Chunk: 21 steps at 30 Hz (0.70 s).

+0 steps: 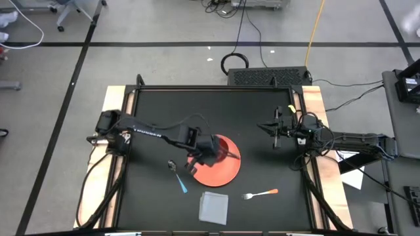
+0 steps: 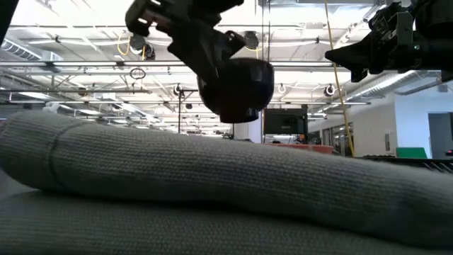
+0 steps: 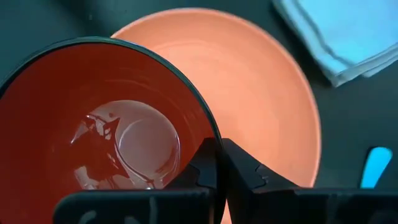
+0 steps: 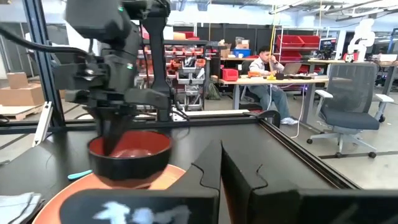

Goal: Set table place
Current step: Put the brown bowl on the orange plate

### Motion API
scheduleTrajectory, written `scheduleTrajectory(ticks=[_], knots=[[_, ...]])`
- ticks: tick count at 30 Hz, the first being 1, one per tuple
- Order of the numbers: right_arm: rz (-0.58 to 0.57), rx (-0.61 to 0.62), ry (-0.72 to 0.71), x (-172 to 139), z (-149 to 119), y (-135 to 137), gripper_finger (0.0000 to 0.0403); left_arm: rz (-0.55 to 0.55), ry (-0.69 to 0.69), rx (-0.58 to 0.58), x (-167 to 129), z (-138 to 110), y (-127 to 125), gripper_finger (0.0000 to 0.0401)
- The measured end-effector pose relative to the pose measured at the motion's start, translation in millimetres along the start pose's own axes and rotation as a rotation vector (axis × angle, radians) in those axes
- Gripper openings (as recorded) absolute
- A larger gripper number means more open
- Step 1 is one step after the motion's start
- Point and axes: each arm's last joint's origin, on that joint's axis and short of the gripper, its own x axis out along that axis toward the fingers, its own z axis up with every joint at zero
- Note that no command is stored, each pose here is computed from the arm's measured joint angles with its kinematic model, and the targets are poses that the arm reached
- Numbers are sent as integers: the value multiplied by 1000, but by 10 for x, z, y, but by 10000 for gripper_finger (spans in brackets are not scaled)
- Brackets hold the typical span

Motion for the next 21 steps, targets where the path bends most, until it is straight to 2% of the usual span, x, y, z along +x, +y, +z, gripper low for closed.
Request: scheduleTrajectory(ticks=[6, 21], knots=[[0, 6, 0, 0, 0, 0, 0, 13, -65, 56, 64, 121, -139, 7], [0, 6, 0, 0, 1, 0, 0, 4, -10, 46, 323, -103, -226, 7]])
